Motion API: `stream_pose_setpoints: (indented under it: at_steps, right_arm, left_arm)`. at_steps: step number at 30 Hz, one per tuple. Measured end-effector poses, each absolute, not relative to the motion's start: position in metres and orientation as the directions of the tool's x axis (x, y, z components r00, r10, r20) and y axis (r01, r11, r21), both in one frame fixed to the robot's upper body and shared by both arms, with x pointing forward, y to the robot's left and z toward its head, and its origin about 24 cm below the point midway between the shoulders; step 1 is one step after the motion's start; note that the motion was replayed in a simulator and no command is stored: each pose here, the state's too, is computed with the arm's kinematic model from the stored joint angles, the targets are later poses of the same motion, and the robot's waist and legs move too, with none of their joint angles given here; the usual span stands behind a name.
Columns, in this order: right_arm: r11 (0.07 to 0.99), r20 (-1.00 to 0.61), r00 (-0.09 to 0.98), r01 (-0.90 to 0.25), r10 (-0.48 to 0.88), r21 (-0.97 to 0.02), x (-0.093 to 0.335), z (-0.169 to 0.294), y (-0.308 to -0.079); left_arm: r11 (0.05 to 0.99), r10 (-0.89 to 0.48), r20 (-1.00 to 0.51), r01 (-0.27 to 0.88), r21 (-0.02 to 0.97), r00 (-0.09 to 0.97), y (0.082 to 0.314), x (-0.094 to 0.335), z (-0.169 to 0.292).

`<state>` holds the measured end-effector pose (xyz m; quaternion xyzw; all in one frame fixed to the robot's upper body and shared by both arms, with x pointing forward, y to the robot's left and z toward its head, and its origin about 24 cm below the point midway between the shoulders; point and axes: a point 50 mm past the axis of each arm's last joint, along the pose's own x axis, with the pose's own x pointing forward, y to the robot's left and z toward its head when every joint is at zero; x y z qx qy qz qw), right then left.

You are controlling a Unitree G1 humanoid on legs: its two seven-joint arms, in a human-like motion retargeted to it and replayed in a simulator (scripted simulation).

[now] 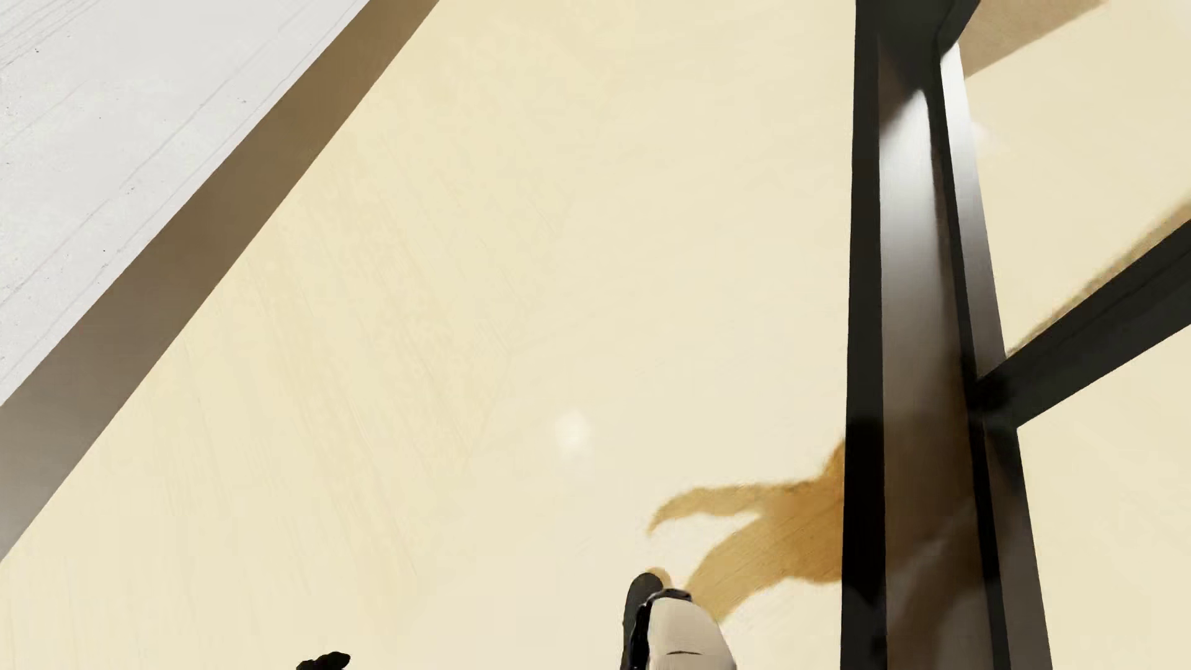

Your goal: Walk to table

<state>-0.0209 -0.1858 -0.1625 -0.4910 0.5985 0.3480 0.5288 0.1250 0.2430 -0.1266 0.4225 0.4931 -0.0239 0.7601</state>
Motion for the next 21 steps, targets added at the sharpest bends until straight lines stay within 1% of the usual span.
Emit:
stream_pose_setpoints:
  at_steps: [2,3,4,5,6,7,8,9,10,11,12,13,14,15,16,17,18,19,21]
  right_arm:
    - [0.227,-0.978,-0.083,-0.973,-0.192,0.039,-0.037,-0.163,-0.185]
    - [0.218,-0.974,-0.109,-0.974,-0.196,0.065,-0.037,-0.162,-0.188]
    - [0.226,-0.972,-0.095,-0.973,-0.214,0.045,-0.031,-0.161,-0.193]
    - [0.255,-0.969,-0.046,-0.967,-0.241,-0.018,-0.023,-0.159,-0.199]
    - [0.312,-0.959,0.026,-0.943,-0.283,-0.117,-0.013,-0.156,-0.205]
    - [0.395,-0.937,0.095,-0.889,-0.336,-0.232,-0.003,-0.153,-0.21]
    - [0.482,-0.909,0.146,-0.809,-0.39,-0.336,0.006,-0.15,-0.214]
    - [0.549,-0.888,0.169,-0.731,-0.429,-0.404,0.015,-0.15,-0.216]
    - [0.585,-0.88,0.17,-0.688,-0.444,-0.429,0.027,-0.151,-0.217]
    - [0.567,-0.884,0.174,-0.71,-0.434,-0.418,0.044,-0.152,-0.218]
    - [0.47,-0.892,0.2,-0.791,-0.406,-0.391,0.067,-0.152,-0.218]
    - [0.29,-0.89,0.26,-0.879,-0.374,-0.379,0.096,-0.148,-0.219]
    - [0.073,-0.871,0.353,-0.914,-0.34,-0.399,0.127,-0.141,-0.218]
    - [-0.119,-0.835,0.46,-0.887,-0.302,-0.446,0.16,-0.129,-0.217]
    - [-0.241,-0.777,0.566,-0.823,-0.275,-0.514,0.191,-0.114,-0.217]
    - [-0.288,-0.706,0.66,-0.75,-0.259,-0.595,0.22,-0.096,-0.216]
    - [-0.27,-0.628,0.736,-0.677,-0.254,-0.684,0.246,-0.077,-0.217]
    - [-0.206,-0.551,0.794,-0.602,-0.258,-0.771,0.267,-0.058,-0.217]
    - [-0.012,-0.418,0.863,-0.439,-0.284,-0.898,0.295,-0.026,-0.215]
  left_arm:
    - [0.636,0.389,-0.745,0.427,0.643,0.542,0.24,0.134,-0.124]
    - [0.65,0.379,-0.756,0.429,0.628,0.533,0.236,0.135,-0.126]
    - [0.659,0.358,-0.778,0.45,0.602,0.517,0.229,0.133,-0.13]
    - [0.653,0.324,-0.805,0.498,0.571,0.497,0.221,0.13,-0.135]
    - [0.625,0.28,-0.828,0.563,0.541,0.486,0.21,0.128,-0.138]
    - [0.588,0.239,-0.838,0.613,0.528,0.491,0.197,0.13,-0.14]
    - [0.556,0.216,-0.833,0.638,0.533,0.509,0.186,0.134,-0.139]
    - [0.542,0.2,-0.819,0.636,0.549,0.537,0.177,0.14,-0.137]
    - [0.552,0.18,-0.795,0.61,0.569,0.58,0.169,0.146,-0.133]
    - [0.569,0.151,-0.764,0.577,0.586,0.627,0.164,0.153,-0.126]
    - [0.586,0.114,-0.73,0.548,0.597,0.673,0.161,0.158,-0.12]
    - [0.609,0.079,-0.699,0.521,0.598,0.711,0.16,0.162,-0.113]
    - [0.627,0.055,-0.673,0.499,0.598,0.738,0.163,0.165,-0.107]
    - [0.635,0.045,-0.649,0.48,0.606,0.759,0.168,0.167,-0.101]
    - [0.635,0.051,-0.628,0.46,0.62,0.777,0.173,0.169,-0.095]
    - [0.632,0.071,-0.61,0.438,0.639,0.789,0.18,0.17,-0.09]
    - [0.634,0.103,-0.602,0.414,0.653,0.792,0.186,0.171,-0.088]
    - [0.648,0.15,-0.603,0.382,0.658,0.783,0.192,0.169,-0.089]
    - [0.7,0.27,-0.65,0.319,0.639,0.71,0.203,0.155,-0.101]
